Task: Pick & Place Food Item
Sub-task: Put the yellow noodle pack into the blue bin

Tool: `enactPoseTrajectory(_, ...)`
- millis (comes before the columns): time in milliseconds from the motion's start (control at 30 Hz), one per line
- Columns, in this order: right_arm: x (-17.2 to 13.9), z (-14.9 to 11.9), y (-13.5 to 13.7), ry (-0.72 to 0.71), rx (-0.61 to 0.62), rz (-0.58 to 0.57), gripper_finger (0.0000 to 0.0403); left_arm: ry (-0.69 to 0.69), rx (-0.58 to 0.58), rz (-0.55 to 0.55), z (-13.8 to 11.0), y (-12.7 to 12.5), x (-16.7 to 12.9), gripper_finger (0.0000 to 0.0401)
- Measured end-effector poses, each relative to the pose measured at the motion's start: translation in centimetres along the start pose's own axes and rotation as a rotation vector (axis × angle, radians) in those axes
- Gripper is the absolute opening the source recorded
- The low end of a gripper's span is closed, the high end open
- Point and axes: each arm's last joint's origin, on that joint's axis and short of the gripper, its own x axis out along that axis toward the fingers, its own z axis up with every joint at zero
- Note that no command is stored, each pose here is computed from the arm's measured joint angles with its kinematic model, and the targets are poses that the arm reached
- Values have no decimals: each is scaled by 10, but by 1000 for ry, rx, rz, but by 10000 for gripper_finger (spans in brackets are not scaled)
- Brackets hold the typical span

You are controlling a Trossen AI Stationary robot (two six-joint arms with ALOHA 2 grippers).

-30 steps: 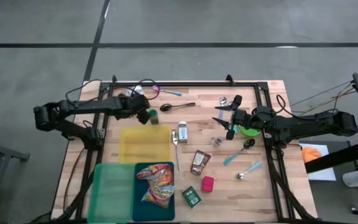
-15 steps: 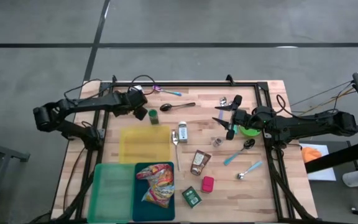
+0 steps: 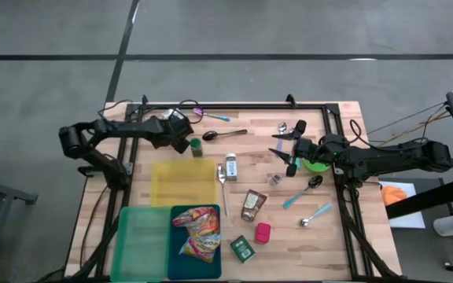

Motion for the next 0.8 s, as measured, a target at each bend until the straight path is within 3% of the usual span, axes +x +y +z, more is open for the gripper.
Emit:
enactPoseTrajectory(300,0,0,0,0,0,0,215,15,-25,51,7,1,26,275)
enactPoseTrajectory(600,0,0,0,0,0,0,215,10,-34,20,13,7,33,270)
enactPoseTrajectory(800,0,0,0,0,0,0,215,9,-30,25,13,7,33,197)
